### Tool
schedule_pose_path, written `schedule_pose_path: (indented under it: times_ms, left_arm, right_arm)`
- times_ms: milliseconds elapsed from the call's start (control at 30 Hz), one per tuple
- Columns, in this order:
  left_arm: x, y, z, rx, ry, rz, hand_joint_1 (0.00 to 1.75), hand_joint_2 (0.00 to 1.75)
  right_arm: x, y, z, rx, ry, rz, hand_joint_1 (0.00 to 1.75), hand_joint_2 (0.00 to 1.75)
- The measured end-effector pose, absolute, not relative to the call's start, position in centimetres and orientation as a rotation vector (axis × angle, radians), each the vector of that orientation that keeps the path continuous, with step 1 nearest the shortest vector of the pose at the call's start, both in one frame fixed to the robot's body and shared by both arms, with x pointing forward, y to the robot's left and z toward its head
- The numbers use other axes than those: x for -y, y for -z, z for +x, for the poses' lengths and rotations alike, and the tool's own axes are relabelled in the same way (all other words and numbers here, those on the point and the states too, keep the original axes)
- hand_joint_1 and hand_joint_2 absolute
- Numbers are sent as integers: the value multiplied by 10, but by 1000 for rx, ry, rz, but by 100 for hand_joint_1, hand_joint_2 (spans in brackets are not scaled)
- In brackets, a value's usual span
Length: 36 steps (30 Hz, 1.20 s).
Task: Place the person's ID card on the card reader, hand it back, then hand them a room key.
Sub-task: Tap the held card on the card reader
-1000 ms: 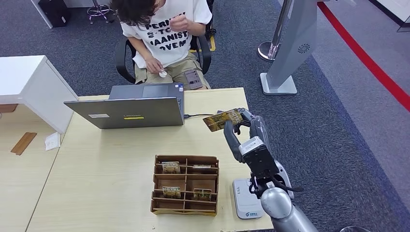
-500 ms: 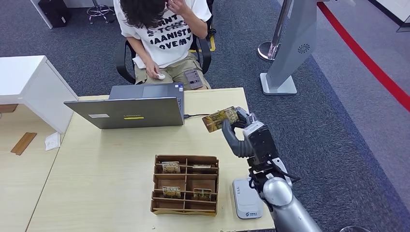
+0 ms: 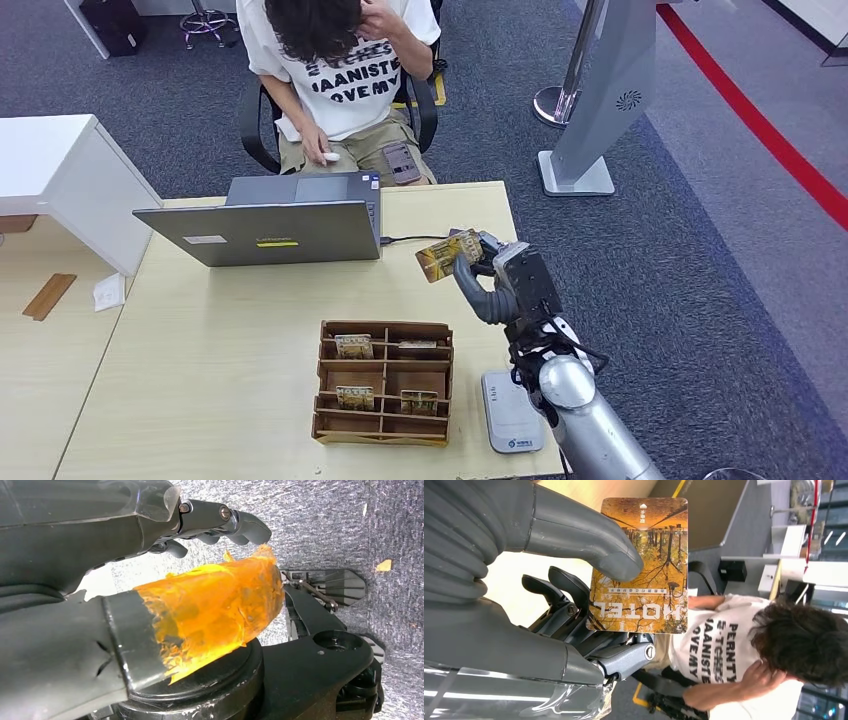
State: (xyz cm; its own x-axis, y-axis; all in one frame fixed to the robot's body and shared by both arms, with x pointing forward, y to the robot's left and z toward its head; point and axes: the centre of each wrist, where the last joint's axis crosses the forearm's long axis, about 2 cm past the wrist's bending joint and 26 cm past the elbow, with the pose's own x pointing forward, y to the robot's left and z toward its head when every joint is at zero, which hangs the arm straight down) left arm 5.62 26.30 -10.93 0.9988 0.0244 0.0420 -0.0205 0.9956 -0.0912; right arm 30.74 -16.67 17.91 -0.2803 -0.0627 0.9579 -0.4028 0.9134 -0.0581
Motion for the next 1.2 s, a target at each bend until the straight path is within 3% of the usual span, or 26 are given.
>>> schedule_pose_path:
  times_ms: [1200]
  left_arm:
    - [-265,110,54,37,-60,-82,0,0]
  right_arm:
    - [213,-154,280,1791,-174,490,175,175]
